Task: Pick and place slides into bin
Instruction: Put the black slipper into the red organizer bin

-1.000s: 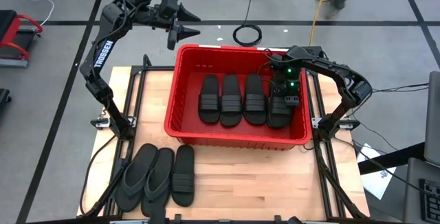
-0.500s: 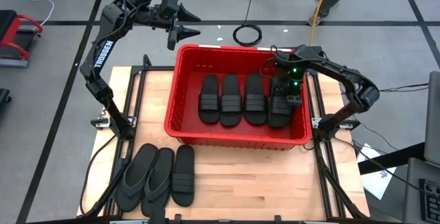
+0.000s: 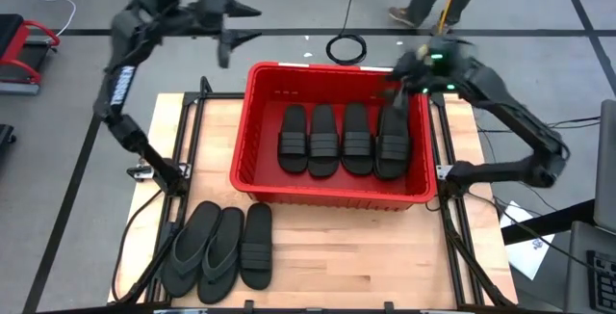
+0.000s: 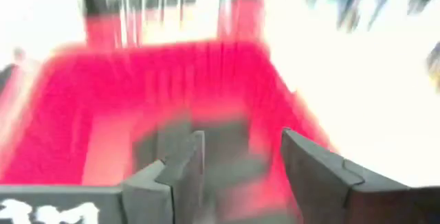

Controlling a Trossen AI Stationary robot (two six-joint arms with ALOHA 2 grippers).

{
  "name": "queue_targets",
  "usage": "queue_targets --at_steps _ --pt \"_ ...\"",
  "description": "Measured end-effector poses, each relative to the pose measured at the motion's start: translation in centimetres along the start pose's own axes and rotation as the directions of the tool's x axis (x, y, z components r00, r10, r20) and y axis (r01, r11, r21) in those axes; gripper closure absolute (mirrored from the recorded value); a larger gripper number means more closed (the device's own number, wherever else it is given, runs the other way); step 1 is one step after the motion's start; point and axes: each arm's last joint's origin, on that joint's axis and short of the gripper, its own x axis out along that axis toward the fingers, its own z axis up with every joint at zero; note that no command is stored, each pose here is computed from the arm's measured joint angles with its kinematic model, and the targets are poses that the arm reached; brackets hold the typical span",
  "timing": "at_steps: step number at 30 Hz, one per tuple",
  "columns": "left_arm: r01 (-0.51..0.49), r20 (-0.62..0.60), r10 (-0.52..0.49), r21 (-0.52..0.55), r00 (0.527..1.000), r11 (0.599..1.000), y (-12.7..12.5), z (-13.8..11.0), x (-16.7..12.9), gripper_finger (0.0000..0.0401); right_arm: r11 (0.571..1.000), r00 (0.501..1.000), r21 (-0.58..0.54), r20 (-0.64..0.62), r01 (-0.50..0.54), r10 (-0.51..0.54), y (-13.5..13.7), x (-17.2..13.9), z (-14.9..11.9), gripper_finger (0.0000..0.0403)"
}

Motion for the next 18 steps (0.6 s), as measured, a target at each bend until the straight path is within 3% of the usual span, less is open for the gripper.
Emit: queue_targets --at_steps 3,5,7,11,13,18 --pt "0.027 0.062 -0.029 0.025 0.998 0.999 -1.5 1.5 -2.8 0.0242 0.999 0.949 -0.039 0.316 0.008 0.005 1.6 -2.3 2.5 0.0243" --pt "0.062 0.083 -0.064 0.029 0.995 0.998 -2.5 2.0 -4.3 0.0276 0.998 0.900 -0.055 0.436 0.003 0.021 2.5 -3.1 3.2 0.0272" --pt "0.097 0.074 -0.098 0.013 0.992 0.995 -3.2 2.1 -5.0 0.0313 0.999 0.876 -0.049 0.481 -0.021 0.042 3.2 -3.2 3.3 0.0311" --pt "0.182 0.042 -0.180 -0.069 0.983 0.981 -3.9 1.5 -4.9 0.0386 0.994 0.884 -0.003 0.458 -0.107 0.097 4.4 -1.6 2.8 0.0391" --pt "0.265 0.066 -0.259 -0.107 0.964 0.958 -4.1 1.2 -4.6 0.0393 0.986 0.876 0.015 0.460 -0.168 0.142 5.1 -0.3 2.4 0.0392" --pt "0.419 0.110 -0.407 -0.133 0.907 0.898 -5.5 0.3 -3.4 0.0399 0.963 0.783 -0.061 0.570 -0.263 0.249 7.4 2.4 1.6 0.0401"
